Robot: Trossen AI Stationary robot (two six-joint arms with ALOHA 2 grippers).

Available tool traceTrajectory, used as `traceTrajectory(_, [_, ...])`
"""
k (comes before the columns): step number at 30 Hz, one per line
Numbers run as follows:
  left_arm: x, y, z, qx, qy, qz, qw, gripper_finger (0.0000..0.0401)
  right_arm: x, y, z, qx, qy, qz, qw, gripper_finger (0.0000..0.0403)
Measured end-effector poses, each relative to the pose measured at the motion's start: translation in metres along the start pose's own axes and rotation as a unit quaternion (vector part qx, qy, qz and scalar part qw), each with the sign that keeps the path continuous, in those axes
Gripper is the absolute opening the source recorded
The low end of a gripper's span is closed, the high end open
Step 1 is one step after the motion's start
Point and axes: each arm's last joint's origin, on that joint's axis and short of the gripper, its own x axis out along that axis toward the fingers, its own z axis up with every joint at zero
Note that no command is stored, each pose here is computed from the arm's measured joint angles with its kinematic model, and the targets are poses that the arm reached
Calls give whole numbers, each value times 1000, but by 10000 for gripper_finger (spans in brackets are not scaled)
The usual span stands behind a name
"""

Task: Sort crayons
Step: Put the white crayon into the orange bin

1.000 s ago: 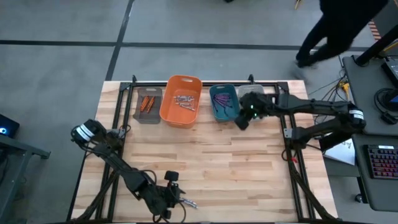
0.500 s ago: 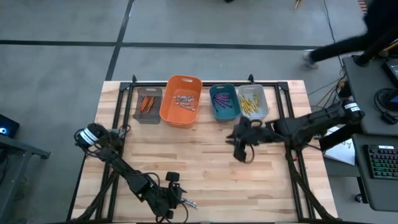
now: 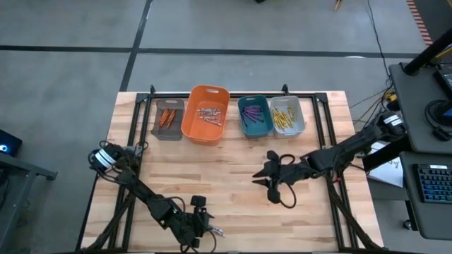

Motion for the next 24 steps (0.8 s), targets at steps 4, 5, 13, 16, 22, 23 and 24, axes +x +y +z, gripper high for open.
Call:
traceTrajectory(4, [1, 0, -1, 0, 0, 0, 1000, 173, 8, 1, -5, -4, 12, -5, 1000, 81])
traceTrajectory(5, [1, 1, -1, 0, 0, 0, 1000, 173, 10, 1, -7, -4, 14, -6, 1000, 79])
traceTrajectory(13, [1, 1, -3, 0, 1, 0, 1000, 173, 21, 2, -12, -6, 20, -8, 1000, 81])
traceTrajectory(16, [1, 2, -3, -1, 0, 0, 1000, 173, 24, 3, -14, -6, 23, -8, 1000, 84])
traceTrajectory(22, [4, 1, -4, -4, -5, -3, 1000, 173, 29, 3, -17, -8, 28, -11, 1000, 86])
traceTrajectory(23, [5, 1, -5, -3, -4, -3, 1000, 173, 30, 3, -17, -8, 27, -10, 1000, 85])
traceTrajectory(24, [5, 1, -5, -3, -4, -2, 1000, 173, 30, 3, -17, -7, 24, -9, 1000, 83])
